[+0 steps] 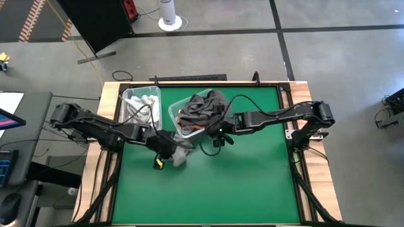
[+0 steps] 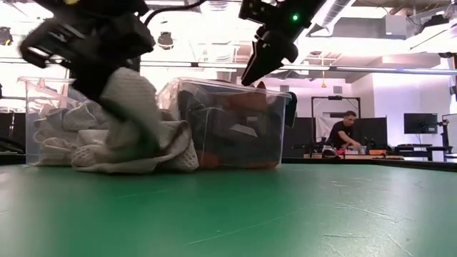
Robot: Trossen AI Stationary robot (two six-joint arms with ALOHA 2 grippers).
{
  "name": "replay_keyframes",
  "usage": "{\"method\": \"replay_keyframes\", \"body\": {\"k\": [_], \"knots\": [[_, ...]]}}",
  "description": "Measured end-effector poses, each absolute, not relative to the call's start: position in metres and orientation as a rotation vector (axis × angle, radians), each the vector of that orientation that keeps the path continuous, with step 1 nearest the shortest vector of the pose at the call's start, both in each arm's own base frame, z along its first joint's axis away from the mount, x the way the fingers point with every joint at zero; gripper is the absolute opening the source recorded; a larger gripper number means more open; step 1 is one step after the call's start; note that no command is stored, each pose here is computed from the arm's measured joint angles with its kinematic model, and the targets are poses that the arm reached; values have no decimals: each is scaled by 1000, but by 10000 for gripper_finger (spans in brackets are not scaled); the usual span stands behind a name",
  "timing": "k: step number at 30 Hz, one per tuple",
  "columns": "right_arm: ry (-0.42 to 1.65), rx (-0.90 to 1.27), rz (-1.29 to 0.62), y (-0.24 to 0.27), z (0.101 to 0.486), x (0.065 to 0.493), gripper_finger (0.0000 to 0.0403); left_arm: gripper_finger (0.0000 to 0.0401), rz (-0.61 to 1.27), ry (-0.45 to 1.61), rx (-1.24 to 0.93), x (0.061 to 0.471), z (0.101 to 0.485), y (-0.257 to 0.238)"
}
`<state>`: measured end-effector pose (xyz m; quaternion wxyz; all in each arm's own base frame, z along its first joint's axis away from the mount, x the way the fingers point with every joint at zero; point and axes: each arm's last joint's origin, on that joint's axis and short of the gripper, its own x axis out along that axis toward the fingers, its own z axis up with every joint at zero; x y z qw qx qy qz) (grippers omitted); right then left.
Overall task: Sort towels by color in basket
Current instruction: Put the light gray towel into the left transparent bin
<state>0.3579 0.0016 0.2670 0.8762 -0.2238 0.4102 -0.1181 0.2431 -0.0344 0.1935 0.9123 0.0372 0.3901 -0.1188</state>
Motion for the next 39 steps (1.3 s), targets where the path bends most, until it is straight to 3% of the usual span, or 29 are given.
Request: {"method": "replay_keyframes", "body": {"k": [7, 15, 27, 39], "knots": [[883, -447, -261, -4, 266, 355, 210, 11, -347, 897, -25, 228, 196, -47], [953, -469, -250, -8, 264, 349, 208, 11, -360, 670, -40, 204, 266, -47], [1214, -422, -273, -20, 258, 320, 207, 11, -41, 359, 83, 147, 342, -24], [1045, -356, -364, -21, 303, 293, 207, 12, 403, 357, 251, 112, 389, -5]]}}
